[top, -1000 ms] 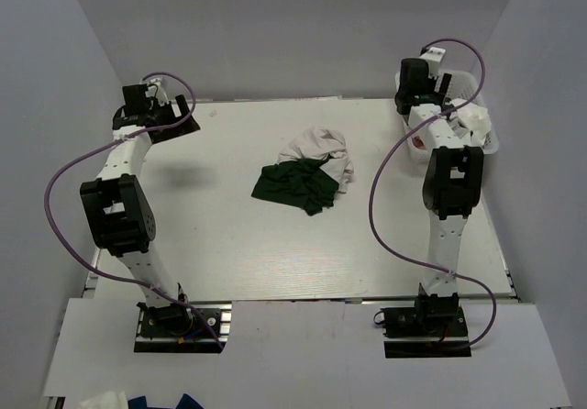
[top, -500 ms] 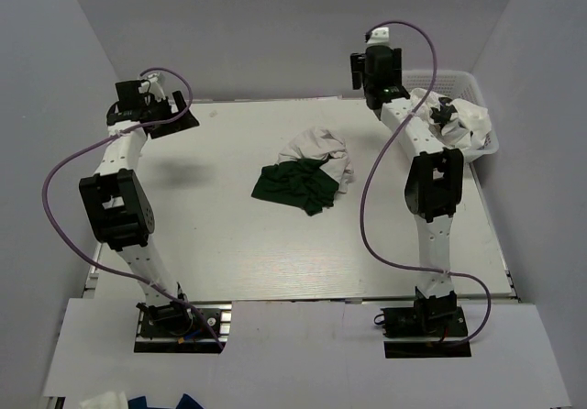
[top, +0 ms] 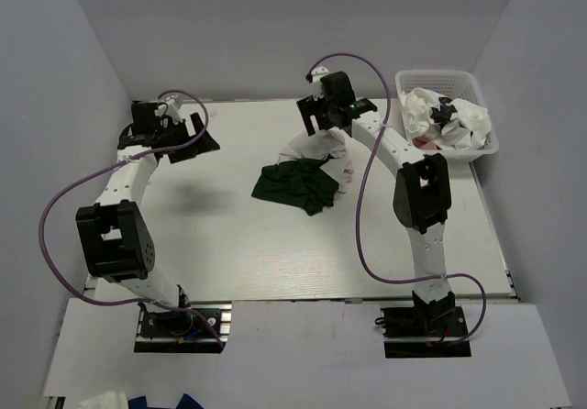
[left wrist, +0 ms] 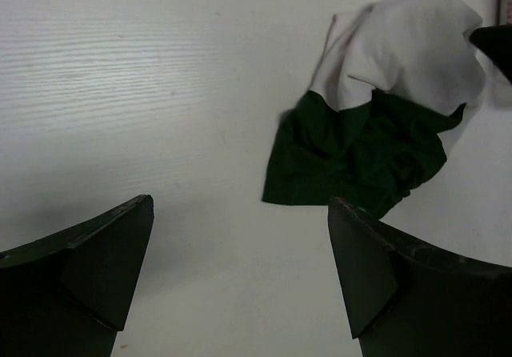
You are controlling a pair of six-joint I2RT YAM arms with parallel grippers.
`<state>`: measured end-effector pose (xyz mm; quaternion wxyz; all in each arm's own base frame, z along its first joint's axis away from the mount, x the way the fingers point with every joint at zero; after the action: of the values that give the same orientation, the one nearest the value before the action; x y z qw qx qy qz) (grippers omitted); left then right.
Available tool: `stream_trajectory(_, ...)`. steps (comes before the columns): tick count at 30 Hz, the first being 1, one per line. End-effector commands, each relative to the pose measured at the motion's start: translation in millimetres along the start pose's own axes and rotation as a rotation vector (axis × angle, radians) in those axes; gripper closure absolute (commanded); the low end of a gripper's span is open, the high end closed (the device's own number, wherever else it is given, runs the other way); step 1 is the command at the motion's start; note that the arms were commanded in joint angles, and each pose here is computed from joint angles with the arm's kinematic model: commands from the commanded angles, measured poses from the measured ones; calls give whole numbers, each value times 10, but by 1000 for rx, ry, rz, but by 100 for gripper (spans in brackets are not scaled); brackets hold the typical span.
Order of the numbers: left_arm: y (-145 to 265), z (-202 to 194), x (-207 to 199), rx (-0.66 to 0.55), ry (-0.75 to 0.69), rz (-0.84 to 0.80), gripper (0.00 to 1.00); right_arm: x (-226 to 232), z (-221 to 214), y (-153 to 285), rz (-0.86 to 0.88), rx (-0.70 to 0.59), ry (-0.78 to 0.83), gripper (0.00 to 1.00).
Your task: Fold and stack the t-shirts
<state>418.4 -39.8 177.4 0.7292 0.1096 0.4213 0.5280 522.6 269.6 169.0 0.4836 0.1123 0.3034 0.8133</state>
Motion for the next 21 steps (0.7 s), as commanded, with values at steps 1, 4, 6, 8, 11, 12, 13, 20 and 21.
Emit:
stream_trajectory(1,-15,-165,-294,28,-25,-45,0,-9,-215,211,13,72,-101,10)
stream_trajectory(4,-159,-370,-415,92,-44,-52,0,-18,-513,185,-28,161,-156,10)
stream_trajectory(6,-235,-438,-458,121,-60,-53,0,-4,-625,160,-32,198,-169,10)
stream_trajectory(8,-290,-434,-522,119,-82,-51,0,49,-697,137,-14,217,-172,17)
stream_trajectory(11,-434,-491,-570,141,-105,-30,0,182,-613,186,47,193,-211,73)
stream_trajectory(12,-476,-517,-587,156,-100,-22,0,206,-527,244,57,167,-212,83)
stream_trajectory(13,-532,-584,-604,178,-103,-25,0,214,-552,269,58,167,-218,92)
stream_trajectory(20,-856,-961,-610,266,-101,68,0,284,-347,524,125,75,-281,100)
stream_trajectory(21,-886,-1029,-667,289,-114,71,0,266,-372,531,109,83,-291,100)
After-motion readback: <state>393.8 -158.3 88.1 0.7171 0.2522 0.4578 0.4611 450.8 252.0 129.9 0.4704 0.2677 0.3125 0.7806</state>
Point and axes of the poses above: each gripper's point midway between its finger pads, its own y axis back along the fingers, its own x axis along the line the jaws close on, z = x × y, the point moved 1 cm from there along y, back along the fingers, and after that the axes turned 1 degree about y, right-handed, at the moved point
